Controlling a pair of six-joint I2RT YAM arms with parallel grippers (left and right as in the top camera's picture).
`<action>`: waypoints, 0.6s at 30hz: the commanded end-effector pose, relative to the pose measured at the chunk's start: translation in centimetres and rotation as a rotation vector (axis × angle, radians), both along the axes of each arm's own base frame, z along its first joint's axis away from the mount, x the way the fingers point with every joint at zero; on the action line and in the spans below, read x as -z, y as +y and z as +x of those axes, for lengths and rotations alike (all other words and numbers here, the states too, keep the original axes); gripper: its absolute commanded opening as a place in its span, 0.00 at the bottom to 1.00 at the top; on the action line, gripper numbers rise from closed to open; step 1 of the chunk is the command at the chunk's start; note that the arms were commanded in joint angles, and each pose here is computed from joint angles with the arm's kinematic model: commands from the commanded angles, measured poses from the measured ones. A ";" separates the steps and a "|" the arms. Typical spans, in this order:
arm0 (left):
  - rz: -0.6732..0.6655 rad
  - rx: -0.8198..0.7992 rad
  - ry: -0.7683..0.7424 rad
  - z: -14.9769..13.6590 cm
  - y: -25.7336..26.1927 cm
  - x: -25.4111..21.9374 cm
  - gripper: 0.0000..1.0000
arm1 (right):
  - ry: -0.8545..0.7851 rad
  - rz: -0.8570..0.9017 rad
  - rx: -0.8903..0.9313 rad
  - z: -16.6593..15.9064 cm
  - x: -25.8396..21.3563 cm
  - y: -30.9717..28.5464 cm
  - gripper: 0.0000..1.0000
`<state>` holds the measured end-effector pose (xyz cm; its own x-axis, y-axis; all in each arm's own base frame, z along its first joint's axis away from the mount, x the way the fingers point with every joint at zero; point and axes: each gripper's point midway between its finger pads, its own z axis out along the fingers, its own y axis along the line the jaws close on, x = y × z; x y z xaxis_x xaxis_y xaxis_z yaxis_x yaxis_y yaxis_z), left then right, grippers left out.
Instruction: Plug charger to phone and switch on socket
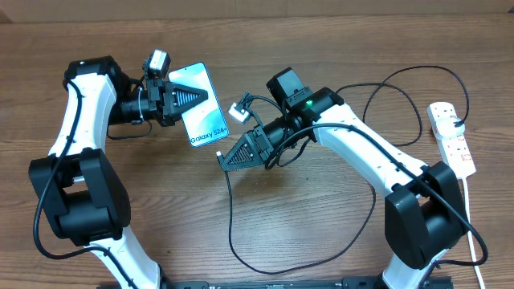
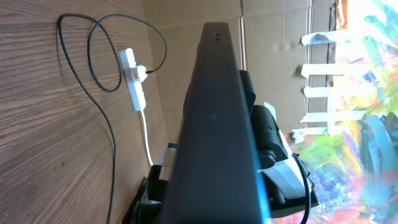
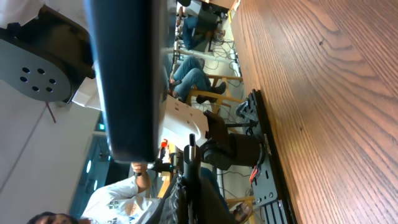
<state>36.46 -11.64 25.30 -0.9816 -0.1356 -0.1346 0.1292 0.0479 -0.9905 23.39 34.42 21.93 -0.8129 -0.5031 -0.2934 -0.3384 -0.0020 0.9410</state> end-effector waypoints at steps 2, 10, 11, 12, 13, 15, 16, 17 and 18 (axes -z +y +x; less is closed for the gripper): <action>-0.032 -0.013 -0.044 0.2 -0.2 -1.3 0.04 | -0.039 0.051 -0.010 -0.3 -1.6 -0.1 0.04; -0.032 -0.013 -0.040 0.2 -0.2 -1.3 0.04 | -0.053 0.074 -0.005 0.3 -2.1 0.3 0.04; -0.032 -0.013 -0.040 0.2 -0.2 -1.3 0.04 | -0.048 0.073 -0.004 0.3 -2.1 0.3 0.04; -0.033 -0.013 -0.039 0.2 -0.2 -1.3 0.04 | -0.048 0.073 -0.003 0.4 -2.2 0.4 0.04; -0.033 -0.013 -0.036 0.2 -0.2 -1.3 0.04 | -0.052 0.075 -0.003 0.4 -2.2 0.4 0.04; -0.034 -0.013 -0.029 0.2 -0.2 -1.3 0.04 | -0.056 0.078 -0.003 0.5 -2.2 0.4 0.04; -0.035 -0.014 -0.022 0.2 -0.2 -1.3 0.04 | -0.058 0.079 -0.003 0.5 -2.2 0.4 0.04; -0.036 -0.014 -0.015 0.2 -0.2 -1.3 0.04 | -0.060 0.080 -0.003 0.5 -2.2 0.4 0.04; -0.037 -0.014 -0.010 0.2 -0.2 -1.3 0.04 | -0.062 0.082 -0.003 0.5 -2.2 0.4 0.04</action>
<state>36.46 -11.64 25.30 -0.9823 -0.1359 -0.1293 0.1240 0.0472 -0.9912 24.30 35.03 22.58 -0.8010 -0.4841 -0.3523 -0.3803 -0.0430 0.9239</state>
